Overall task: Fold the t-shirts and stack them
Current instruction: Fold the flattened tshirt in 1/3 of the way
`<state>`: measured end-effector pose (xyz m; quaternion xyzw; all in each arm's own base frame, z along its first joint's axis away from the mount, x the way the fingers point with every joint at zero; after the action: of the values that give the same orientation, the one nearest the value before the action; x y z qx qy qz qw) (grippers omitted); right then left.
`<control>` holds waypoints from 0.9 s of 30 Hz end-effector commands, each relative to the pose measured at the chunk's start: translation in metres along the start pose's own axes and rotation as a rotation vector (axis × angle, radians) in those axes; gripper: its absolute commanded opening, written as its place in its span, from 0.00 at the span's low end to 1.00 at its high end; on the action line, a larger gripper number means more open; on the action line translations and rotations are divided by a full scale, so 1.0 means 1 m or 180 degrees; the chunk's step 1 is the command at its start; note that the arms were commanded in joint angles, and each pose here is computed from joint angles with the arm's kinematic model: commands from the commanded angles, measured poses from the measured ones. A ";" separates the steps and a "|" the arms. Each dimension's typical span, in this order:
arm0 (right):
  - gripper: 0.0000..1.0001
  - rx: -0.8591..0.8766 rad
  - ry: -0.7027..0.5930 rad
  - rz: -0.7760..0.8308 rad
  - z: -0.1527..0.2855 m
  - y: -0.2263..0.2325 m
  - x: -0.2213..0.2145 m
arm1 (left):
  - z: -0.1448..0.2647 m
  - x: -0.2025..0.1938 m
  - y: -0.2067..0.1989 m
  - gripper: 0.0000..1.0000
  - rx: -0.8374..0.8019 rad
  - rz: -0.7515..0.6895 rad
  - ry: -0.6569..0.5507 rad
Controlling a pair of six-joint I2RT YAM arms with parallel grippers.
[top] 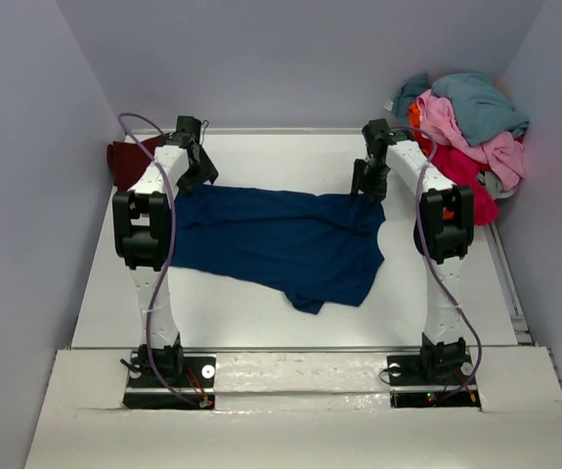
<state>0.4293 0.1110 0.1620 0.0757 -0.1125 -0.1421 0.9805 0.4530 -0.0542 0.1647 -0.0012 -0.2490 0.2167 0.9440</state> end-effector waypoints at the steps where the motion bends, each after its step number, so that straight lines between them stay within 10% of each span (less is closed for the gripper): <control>1: 0.53 -0.0016 -0.0220 -0.0020 0.008 -0.003 0.015 | 0.009 0.004 -0.001 0.71 -0.0025 -0.0032 -0.0080; 27: 0.45 0.0186 -0.0041 -0.0064 0.002 -0.013 0.001 | 0.007 0.002 0.001 0.71 -0.0018 -0.0042 -0.0078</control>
<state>0.4246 0.0991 0.1401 0.0869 -0.0882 -0.1560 0.9800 0.4536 -0.0541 0.1633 -0.0016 -0.2516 0.2151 0.9436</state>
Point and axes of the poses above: each gripper's point midway between its finger pads, its own z axis back along the fingers, its own y axis along the line the jaws close on, x = y × z, the point moved 10 cm from there along z, back along the fingers, and after that the axes turned 6 degrees about -z, right-handed, at the moved point
